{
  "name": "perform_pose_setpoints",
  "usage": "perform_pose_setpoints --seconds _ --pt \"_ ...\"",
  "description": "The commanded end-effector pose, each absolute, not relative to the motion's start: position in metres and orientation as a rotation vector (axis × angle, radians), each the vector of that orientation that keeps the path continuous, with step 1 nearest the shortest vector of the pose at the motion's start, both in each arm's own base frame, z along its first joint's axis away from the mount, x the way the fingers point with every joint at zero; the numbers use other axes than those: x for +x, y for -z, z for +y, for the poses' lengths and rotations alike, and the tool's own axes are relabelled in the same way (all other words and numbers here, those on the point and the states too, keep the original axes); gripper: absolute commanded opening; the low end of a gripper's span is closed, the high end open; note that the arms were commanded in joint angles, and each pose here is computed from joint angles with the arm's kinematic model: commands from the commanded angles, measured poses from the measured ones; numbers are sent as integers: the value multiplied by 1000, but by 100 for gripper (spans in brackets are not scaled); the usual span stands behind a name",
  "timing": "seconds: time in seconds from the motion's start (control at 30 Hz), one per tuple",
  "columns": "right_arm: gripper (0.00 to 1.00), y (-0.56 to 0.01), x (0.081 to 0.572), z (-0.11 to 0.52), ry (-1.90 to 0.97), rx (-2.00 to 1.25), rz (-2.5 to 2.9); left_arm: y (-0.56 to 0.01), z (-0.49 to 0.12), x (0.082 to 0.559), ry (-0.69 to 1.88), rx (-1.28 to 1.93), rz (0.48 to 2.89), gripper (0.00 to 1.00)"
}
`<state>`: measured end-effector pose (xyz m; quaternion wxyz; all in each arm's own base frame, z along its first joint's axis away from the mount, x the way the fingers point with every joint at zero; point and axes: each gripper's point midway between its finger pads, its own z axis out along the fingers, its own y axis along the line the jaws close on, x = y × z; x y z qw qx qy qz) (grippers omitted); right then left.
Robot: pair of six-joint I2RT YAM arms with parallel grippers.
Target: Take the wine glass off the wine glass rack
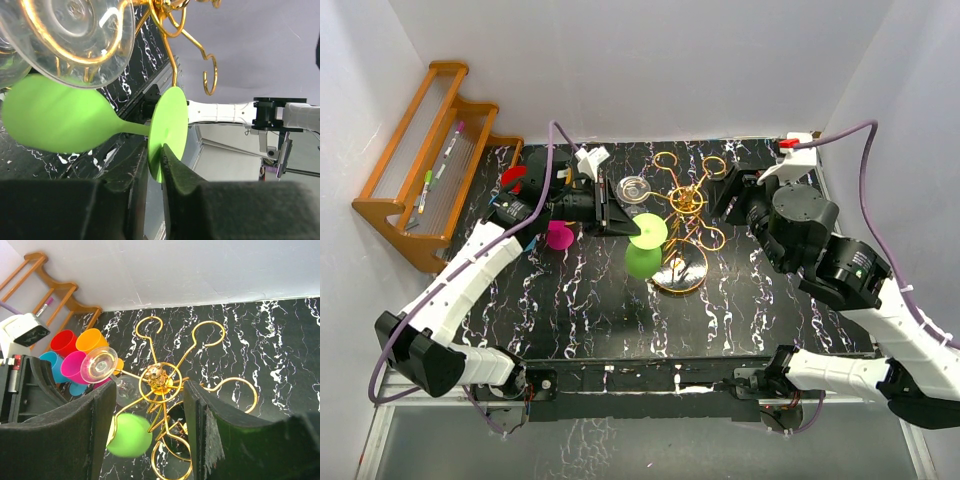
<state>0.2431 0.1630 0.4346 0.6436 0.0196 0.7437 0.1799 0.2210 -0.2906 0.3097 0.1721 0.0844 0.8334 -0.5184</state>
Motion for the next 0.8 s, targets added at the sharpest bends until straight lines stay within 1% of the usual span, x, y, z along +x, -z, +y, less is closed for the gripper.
perform_pose_setpoints --seconds 0.0,0.1,0.23,0.4,0.63,0.77 --pt "58 -454 241 151 -427 97 1624 -324 -286 215 1440 273 2347 10" --pt "58 -454 241 149 -426 105 1619 -326 -283 211 1432 271 2354 4" --pt "58 -455 239 148 -438 109 1609 -332 -281 209 1429 266 2348 0" --pt "58 -456 238 148 -447 109 1605 -341 -282 210 1452 240 2325 0" --pt "58 -458 236 148 -462 107 1601 -362 -295 210 1620 195 2240 0" --pt "58 -459 235 146 -470 111 1594 -368 -299 211 1669 179 2219 0"
